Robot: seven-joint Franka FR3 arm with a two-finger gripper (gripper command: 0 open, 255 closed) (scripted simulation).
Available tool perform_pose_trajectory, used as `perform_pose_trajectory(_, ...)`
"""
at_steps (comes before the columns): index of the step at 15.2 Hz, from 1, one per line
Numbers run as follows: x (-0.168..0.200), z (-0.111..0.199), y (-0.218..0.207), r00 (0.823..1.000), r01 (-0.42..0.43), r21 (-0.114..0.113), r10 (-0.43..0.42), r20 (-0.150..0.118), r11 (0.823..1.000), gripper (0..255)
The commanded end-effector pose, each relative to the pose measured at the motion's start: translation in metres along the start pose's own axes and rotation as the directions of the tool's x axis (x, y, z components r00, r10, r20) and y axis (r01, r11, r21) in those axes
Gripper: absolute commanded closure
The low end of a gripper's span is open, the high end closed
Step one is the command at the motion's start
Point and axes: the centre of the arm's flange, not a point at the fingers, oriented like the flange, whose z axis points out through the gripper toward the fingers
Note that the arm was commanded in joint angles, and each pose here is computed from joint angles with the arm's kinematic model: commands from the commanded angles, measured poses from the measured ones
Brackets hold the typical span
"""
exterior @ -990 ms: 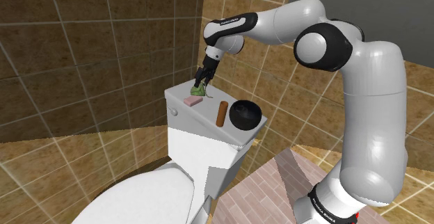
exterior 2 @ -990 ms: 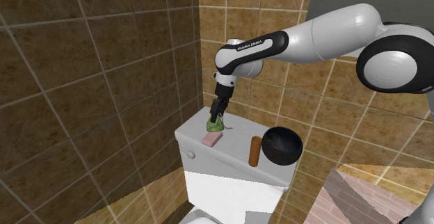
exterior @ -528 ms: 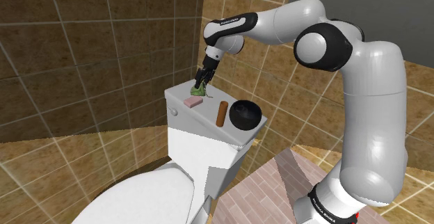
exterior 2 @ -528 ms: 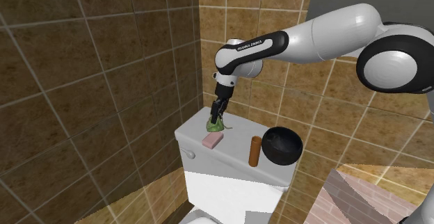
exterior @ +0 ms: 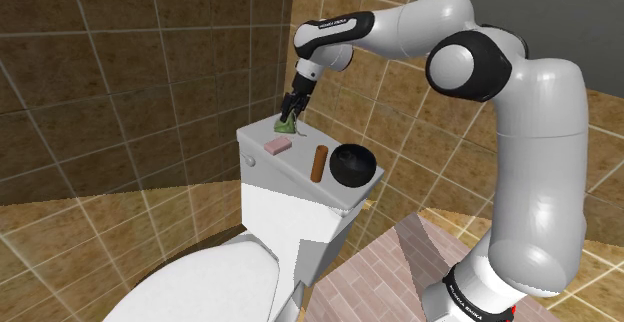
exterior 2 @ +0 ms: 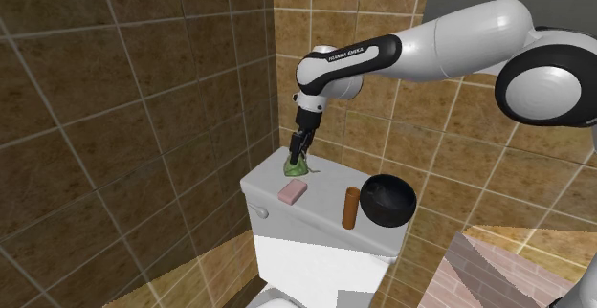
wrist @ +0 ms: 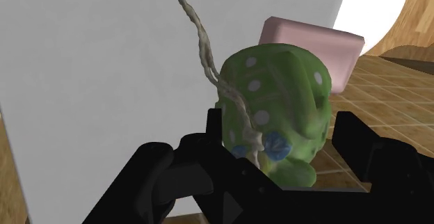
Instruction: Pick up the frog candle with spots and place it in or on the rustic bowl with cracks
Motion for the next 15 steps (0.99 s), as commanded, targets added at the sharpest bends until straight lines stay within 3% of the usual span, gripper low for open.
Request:
perform_pose_trajectory(1, 0.001, -0.01, -0.003, 1.0, 0.0, 0.0, 0.0, 0.0, 1.0, 255)
perform_pose_trajectory(15, 0.01, -0.079, -0.028, 1.0, 0.0, 0.0, 0.0, 0.0, 1.0, 255)
